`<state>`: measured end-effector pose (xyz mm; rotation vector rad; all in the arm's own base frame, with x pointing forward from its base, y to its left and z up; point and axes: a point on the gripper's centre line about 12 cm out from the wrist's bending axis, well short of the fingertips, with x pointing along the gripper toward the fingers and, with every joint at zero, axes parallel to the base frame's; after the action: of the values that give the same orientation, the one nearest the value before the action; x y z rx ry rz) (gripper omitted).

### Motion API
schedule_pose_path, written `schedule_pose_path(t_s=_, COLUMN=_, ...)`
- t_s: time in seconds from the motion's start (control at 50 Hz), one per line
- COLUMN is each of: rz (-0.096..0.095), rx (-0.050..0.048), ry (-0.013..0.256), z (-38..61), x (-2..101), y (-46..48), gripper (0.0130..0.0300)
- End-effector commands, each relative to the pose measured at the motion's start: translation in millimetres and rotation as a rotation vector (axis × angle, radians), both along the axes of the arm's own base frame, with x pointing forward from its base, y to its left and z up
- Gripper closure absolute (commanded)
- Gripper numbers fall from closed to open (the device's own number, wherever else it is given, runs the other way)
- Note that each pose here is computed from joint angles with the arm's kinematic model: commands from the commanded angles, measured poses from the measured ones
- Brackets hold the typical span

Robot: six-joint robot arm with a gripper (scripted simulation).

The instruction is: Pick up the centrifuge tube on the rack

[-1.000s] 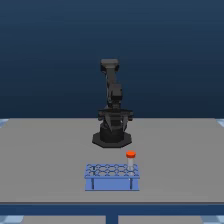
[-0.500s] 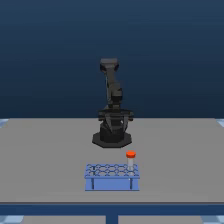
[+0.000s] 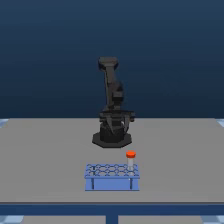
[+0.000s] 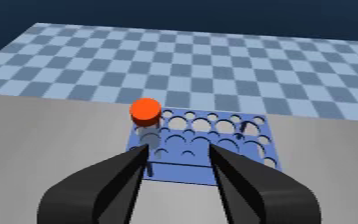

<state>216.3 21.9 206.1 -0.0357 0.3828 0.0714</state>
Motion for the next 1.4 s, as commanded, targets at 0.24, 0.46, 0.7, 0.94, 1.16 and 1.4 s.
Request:
schedule_pose_path(t_s=0.24, rz=-0.001, rx=-0.0193, ry=0.011, z=-0.1, x=8.7, y=4.9, gripper=0.0130)
schedule_pose_path(t_s=0.46, rz=-0.012, rx=-0.0159, ry=0.029, z=-0.6, x=19.1, y=10.3, gripper=0.0130)
schedule_pose_path(t_s=0.7, rz=-0.023, rx=-0.0091, ry=0.047, z=-0.6, x=33.4, y=17.8, gripper=0.0130)
schedule_pose_path(t_s=0.94, rz=-0.042, rx=-0.0009, ry=0.079, z=-1.3, x=54.7, y=28.8, gripper=0.0130)
schedule_pose_path(t_s=1.16, rz=-0.060, rx=0.0075, ry=0.110, z=-1.7, x=75.7, y=39.5, gripper=0.0130)
schedule_pose_path(t_s=1.4, rz=-0.070, rx=0.0120, ry=0.126, z=-1.6, x=87.1, y=45.2, gripper=0.0130)
